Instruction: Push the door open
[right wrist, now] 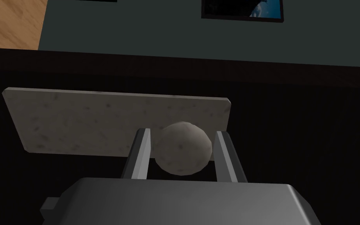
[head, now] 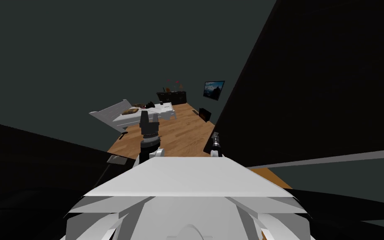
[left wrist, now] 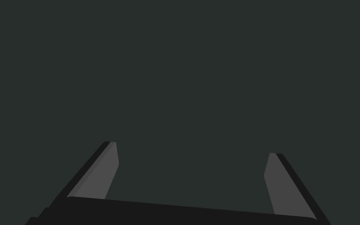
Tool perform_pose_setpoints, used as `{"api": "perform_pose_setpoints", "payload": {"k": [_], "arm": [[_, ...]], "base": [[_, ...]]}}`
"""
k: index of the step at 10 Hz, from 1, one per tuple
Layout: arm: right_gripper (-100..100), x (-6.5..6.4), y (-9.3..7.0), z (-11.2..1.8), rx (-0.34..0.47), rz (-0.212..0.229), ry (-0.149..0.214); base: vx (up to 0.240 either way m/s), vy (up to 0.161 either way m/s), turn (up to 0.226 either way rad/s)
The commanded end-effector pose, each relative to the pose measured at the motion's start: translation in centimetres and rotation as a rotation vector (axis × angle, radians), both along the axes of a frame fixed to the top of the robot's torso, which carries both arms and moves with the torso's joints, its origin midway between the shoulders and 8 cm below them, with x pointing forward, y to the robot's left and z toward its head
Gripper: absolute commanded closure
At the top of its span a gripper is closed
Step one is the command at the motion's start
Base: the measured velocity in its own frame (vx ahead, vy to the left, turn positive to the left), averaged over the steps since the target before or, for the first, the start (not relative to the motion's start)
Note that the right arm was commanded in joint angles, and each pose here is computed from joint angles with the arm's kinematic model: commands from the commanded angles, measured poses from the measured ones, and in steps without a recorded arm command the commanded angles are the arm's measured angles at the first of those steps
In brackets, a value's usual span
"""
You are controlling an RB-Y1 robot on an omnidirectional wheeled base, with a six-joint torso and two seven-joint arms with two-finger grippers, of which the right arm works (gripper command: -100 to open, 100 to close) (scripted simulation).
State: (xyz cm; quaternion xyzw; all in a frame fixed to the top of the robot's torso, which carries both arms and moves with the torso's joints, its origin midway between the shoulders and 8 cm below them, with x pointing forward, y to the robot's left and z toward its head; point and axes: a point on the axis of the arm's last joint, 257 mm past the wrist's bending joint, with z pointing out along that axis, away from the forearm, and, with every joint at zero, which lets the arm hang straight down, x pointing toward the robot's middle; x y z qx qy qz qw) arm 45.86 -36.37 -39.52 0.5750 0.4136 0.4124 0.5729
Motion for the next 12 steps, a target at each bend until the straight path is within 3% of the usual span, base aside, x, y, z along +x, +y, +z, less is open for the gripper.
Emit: {"api": "perform_pose_setpoints", "payload": {"k": [1, 3, 4, 9, 10, 11, 12], "arm": [[100, -0.2, -1.7, 0.3, -0.003, -0.030, -0.004], [100, -0.4, -2.7, 0.4, -0.002, -0.054, -0.003], [100, -0.3, -2.0, 0.0, 0.002, -0.043, 0.004], [100, -1.6, -5.9, 0.3, -0.001, -0.136, -0.002], [100, -1.6, -5.9, 0.3, -0.001, -0.136, -0.002], [100, -2.2, -7.2, 0.3, -0.001, -0.169, -0.002], [100, -2.2, -7.2, 0.3, -0.001, -0.169, -0.002]], "base": [[0.212, 0.047, -0.060], [0.207, 0.050, -0.061], [0.086, 0.018, -0.023], [0.218, 0.007, -0.051], [0.154, -0.020, -0.026], [0.153, 0.004, -0.025], [0.151, 0.002, -0.049]]}}
